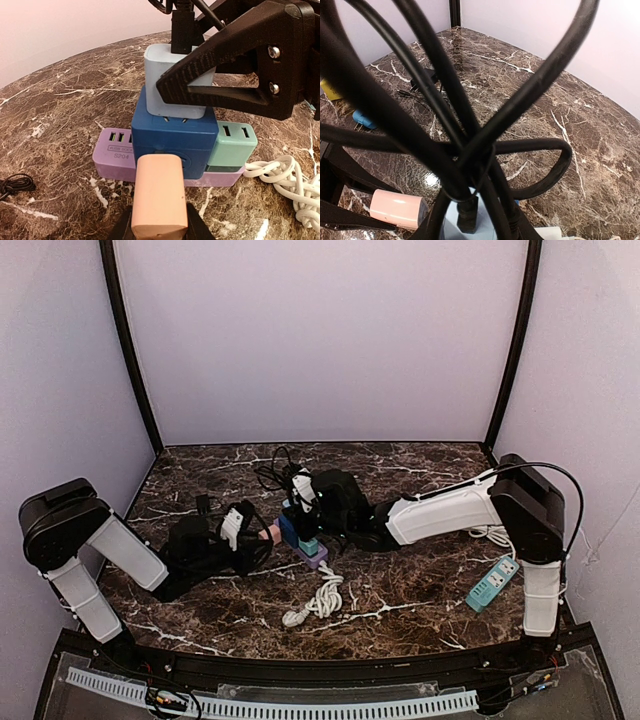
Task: Insert the plug
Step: Insert the plug into the socket.
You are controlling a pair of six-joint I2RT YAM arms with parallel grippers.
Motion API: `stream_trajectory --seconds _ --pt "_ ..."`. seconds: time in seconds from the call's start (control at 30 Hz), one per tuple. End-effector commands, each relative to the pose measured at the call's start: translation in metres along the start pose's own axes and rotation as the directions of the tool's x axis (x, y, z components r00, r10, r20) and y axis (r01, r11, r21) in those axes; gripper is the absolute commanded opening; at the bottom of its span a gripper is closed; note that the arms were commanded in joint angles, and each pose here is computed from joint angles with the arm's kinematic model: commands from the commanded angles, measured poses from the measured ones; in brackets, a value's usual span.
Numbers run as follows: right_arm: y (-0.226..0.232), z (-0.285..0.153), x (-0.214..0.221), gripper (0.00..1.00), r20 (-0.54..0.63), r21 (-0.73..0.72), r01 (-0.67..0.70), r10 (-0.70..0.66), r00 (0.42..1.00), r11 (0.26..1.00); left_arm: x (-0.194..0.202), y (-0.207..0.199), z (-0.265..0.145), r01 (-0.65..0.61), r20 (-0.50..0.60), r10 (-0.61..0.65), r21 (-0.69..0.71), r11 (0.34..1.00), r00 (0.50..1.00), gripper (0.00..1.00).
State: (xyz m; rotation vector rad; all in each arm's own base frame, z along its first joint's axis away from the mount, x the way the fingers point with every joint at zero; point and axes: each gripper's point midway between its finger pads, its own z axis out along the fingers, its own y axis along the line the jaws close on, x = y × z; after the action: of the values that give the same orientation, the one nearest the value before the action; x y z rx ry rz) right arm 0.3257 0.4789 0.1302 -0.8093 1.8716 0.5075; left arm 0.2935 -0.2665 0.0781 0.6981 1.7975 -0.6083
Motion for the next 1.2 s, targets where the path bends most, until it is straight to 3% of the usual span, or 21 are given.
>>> stream_trajectory --seconds 0.0,0.43,0.8,1.17 --pt "0.007 0.009 0.066 0.00 -0.180 -0.011 0.052 -0.054 0.982 0.999 -0.007 -0.002 0.002 0.009 0.013 -0.009 0.019 1.000 1.000 0.01" --pt "0.006 0.010 0.065 0.00 -0.177 -0.007 0.062 -0.062 0.982 0.998 0.007 -0.004 0.006 0.007 -0.028 -0.007 0.032 0.999 1.000 0.01" --pt "0.006 0.009 0.066 0.00 -0.179 -0.006 0.063 -0.063 0.982 0.998 -0.012 0.009 0.010 -0.011 0.041 0.013 -0.042 0.999 0.999 0.01" --pt "0.006 0.010 0.065 0.00 -0.177 -0.008 0.066 -0.066 0.982 0.998 -0.025 0.004 0.005 -0.057 0.079 0.059 -0.019 0.998 0.995 0.01"
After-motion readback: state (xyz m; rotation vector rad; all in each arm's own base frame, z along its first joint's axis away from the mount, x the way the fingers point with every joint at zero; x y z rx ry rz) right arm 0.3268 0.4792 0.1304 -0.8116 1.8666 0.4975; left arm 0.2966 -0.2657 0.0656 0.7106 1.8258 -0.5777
